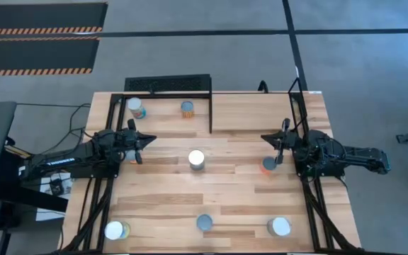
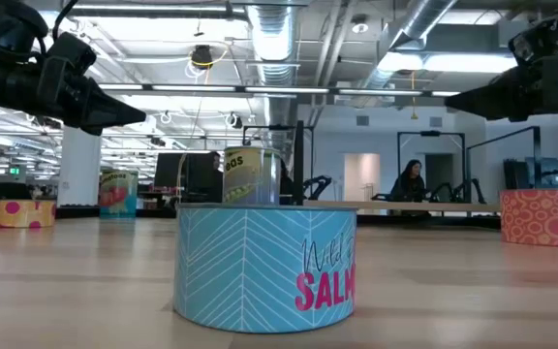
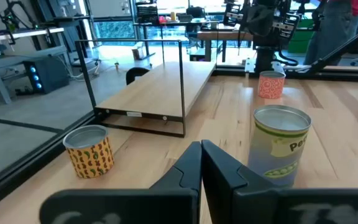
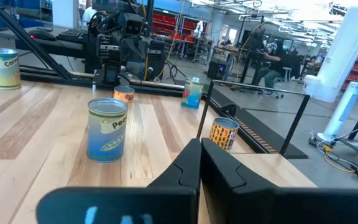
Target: Pick and place cans onto a shelf
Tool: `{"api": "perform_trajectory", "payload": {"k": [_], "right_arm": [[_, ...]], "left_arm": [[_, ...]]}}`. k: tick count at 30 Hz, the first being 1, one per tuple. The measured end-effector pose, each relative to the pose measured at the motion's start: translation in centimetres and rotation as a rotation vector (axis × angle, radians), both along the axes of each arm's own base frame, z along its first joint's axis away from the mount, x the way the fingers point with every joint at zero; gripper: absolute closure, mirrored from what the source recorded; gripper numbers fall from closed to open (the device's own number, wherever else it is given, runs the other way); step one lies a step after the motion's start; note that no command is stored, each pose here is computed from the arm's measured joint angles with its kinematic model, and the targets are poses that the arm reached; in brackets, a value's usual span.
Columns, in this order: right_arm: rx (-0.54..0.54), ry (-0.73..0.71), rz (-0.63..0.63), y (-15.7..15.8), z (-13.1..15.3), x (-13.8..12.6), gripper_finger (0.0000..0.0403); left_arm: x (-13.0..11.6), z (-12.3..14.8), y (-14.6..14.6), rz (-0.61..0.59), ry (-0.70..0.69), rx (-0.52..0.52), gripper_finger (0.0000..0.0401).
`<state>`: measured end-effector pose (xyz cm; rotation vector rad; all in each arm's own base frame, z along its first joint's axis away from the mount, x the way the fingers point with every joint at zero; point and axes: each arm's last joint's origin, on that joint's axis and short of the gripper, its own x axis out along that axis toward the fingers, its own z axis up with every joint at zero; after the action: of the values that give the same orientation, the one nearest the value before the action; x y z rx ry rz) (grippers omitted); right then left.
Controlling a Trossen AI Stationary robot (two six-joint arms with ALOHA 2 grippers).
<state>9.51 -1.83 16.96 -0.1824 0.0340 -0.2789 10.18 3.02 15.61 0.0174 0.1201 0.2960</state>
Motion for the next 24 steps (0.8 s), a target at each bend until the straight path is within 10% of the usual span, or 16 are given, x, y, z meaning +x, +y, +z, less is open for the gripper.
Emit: {"api": "perform_trajectory", "payload": {"k": [24], "right_arm": [[0.000, 0.000, 0.000, 0.00, 0.00, 0.00, 0.0369]], "left_arm": [[0.03, 0.22, -0.02, 0.001, -0.052, -0.093, 0.0401]]}}
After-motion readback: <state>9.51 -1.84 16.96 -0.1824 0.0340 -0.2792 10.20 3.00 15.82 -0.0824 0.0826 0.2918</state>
